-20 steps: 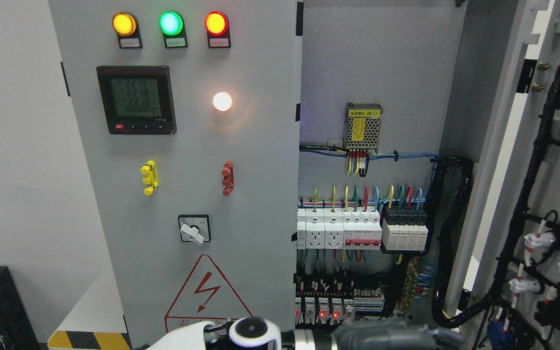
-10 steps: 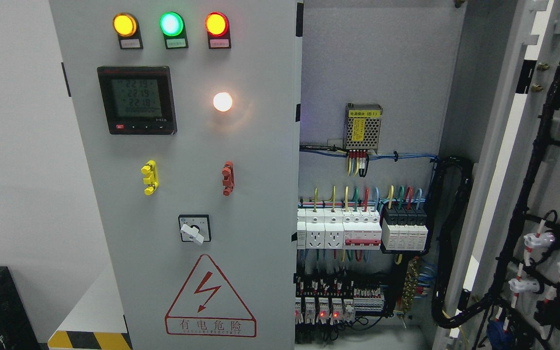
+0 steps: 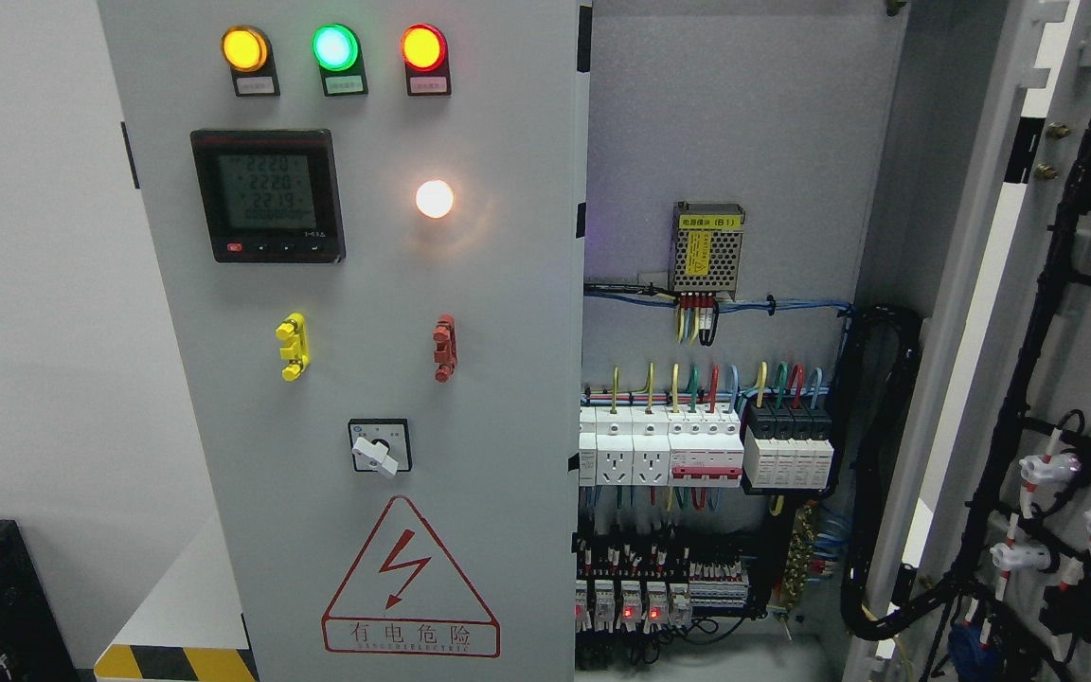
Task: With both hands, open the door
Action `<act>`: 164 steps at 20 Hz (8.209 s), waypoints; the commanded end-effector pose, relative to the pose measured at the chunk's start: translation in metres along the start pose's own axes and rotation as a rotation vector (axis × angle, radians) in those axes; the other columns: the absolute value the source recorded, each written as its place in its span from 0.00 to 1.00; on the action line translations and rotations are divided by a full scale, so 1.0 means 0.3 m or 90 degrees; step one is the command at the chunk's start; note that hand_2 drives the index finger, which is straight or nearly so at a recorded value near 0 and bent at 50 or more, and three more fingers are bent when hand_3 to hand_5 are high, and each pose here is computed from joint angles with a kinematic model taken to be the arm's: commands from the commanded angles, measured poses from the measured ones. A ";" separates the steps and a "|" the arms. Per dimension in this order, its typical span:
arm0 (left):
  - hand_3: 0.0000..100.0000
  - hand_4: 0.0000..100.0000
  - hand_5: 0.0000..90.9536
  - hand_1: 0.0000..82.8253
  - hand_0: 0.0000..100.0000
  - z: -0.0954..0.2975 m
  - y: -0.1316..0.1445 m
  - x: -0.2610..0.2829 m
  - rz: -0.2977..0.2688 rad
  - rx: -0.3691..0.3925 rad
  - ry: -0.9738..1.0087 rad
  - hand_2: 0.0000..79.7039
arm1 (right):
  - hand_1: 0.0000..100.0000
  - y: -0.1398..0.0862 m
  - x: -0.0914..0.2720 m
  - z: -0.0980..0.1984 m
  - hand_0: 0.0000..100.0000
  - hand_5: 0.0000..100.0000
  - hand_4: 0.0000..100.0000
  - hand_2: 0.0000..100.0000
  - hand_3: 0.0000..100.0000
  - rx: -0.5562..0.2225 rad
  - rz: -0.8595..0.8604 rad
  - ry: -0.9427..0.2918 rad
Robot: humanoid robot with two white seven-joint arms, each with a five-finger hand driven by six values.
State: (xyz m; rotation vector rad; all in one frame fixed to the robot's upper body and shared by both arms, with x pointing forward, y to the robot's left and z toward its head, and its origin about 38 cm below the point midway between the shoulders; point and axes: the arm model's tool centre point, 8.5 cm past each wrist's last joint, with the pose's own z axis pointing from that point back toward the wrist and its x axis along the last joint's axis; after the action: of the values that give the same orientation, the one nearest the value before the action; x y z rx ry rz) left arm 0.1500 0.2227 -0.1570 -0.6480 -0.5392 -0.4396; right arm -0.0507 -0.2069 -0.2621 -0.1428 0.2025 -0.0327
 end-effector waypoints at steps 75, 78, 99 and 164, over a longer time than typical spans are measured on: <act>0.00 0.00 0.00 0.26 0.84 -0.124 -0.230 -0.616 0.219 0.258 0.259 0.00 | 0.00 -0.084 0.824 1.628 0.00 0.00 0.00 0.00 0.00 0.185 -0.166 -1.315; 0.00 0.00 0.00 0.26 0.84 -0.124 -0.230 -0.616 0.219 0.258 0.259 0.00 | 0.00 -0.082 0.835 1.705 0.00 0.00 0.00 0.00 0.00 0.197 -0.170 -1.358; 0.00 0.00 0.00 0.26 0.84 -0.124 -0.230 -0.616 0.219 0.258 0.259 0.00 | 0.00 0.061 1.104 2.112 0.00 0.00 0.00 0.00 0.00 0.409 -0.083 -1.425; 0.00 0.00 0.00 0.26 0.84 -0.124 -0.230 -0.616 0.219 0.258 0.259 0.00 | 0.00 0.029 1.379 2.235 0.00 0.00 0.00 0.00 0.00 0.582 0.181 -1.314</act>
State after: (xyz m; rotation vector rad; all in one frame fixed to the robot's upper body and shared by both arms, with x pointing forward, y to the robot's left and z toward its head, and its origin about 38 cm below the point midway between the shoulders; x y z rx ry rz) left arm -0.0211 0.1879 -0.2607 -0.2412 -0.1076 -0.1203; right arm 0.4887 -0.1273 0.3043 0.7715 -1.8610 0.2995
